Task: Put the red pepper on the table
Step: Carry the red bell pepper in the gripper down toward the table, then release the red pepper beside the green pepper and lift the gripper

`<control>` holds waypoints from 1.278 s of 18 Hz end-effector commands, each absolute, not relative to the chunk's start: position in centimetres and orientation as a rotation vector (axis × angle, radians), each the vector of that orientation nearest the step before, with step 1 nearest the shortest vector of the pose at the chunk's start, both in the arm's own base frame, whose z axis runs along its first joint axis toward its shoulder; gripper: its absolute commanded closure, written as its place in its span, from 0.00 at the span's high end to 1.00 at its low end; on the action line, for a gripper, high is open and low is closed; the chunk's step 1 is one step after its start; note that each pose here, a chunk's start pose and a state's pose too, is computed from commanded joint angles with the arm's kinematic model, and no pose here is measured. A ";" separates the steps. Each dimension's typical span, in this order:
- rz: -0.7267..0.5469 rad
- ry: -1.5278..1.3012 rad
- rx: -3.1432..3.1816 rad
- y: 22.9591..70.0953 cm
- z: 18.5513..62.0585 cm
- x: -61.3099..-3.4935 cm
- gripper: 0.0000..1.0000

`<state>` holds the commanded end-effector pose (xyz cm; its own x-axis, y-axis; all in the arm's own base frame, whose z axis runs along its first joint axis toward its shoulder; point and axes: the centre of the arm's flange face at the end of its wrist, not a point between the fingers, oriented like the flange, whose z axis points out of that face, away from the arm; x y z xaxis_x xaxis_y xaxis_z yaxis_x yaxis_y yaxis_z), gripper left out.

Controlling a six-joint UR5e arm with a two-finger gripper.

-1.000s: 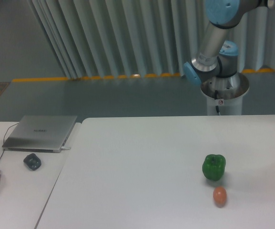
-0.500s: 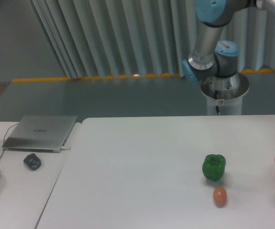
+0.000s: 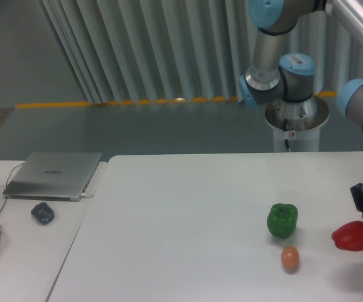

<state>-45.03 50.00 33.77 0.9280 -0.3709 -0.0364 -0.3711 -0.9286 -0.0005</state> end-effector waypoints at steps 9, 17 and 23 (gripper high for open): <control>0.090 0.687 -3.173 50.4 30.3 -42.5 0.13; 0.072 0.694 -3.176 50.2 29.8 -42.1 0.24; 0.084 0.706 -3.166 50.4 30.0 -42.3 1.00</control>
<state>-42.33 50.38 29.96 0.9043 -0.4260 -0.0280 -0.4207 -0.9003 0.1113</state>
